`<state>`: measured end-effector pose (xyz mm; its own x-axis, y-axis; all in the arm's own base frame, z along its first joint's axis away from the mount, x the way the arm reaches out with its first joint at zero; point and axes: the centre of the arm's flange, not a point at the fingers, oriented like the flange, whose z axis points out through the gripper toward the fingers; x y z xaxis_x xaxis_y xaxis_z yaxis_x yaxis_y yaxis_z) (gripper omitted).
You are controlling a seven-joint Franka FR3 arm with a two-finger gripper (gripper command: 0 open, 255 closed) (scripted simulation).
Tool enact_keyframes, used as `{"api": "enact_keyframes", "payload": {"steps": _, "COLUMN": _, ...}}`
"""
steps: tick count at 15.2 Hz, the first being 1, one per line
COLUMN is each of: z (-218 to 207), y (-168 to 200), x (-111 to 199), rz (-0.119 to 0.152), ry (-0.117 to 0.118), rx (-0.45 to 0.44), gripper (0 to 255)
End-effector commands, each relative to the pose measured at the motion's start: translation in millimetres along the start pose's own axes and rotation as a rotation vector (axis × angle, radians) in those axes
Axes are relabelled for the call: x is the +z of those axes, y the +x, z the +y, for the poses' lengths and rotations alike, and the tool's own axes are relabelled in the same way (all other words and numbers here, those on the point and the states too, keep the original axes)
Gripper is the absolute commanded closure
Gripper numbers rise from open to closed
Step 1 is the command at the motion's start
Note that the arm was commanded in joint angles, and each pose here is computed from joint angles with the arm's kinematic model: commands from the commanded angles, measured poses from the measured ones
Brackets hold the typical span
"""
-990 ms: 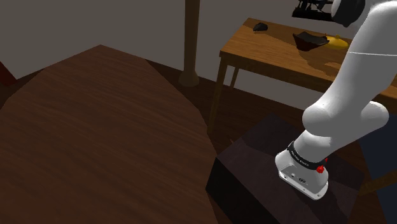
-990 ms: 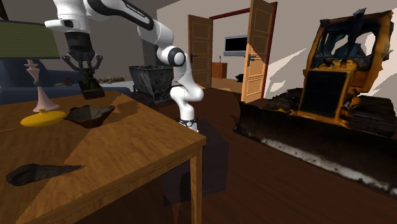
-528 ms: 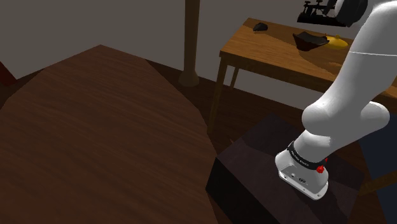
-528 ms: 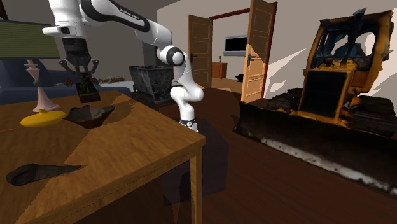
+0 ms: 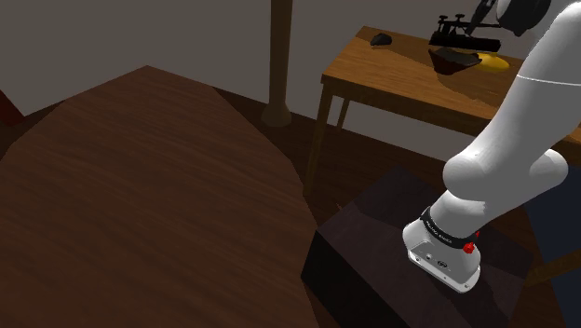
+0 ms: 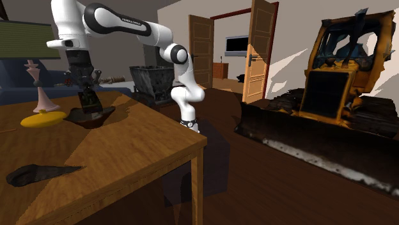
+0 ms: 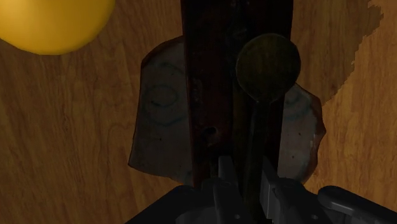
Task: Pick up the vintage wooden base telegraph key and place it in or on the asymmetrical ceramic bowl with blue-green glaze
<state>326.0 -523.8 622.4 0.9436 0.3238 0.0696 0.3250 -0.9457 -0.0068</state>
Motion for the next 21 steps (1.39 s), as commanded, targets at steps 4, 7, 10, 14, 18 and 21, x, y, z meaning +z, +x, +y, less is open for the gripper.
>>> {"api": "enact_keyframes", "payload": {"steps": 4, "z": 0.0, "y": -2.3, "x": 20.1, "rz": 0.0, "ry": -0.001, "rx": 0.0, "gripper": 255}}
{"api": "enact_keyframes", "payload": {"steps": 7, "z": 0.1, "y": -2.3, "x": 20.1, "rz": 0.0, "ry": -0.001, "rx": 0.0, "gripper": 255}}
{"api": "enact_keyframes", "payload": {"steps": 10, "z": 0.1, "y": -2.3, "x": 20.1, "rz": 0.0, "ry": -0.001, "rx": 0.0, "gripper": 255}}
{"api": "enact_keyframes", "payload": {"steps": 14, "z": 0.1, "y": -2.3, "x": 20.0, "rz": 0.0, "ry": -0.001, "rx": 0.0, "gripper": 0}}
{"api": "enact_keyframes", "payload": {"steps": 18, "z": 0.0, "y": -2.3, "x": 6.9, "rz": 0.0, "ry": -0.001, "rx": 0.0, "gripper": 0}}
{"api": "enact_keyframes", "payload": {"steps": 21, "z": 0.0, "y": -2.3, "x": -29.9, "rz": 0.0, "ry": -0.001, "rx": 0.0, "gripper": 0}}
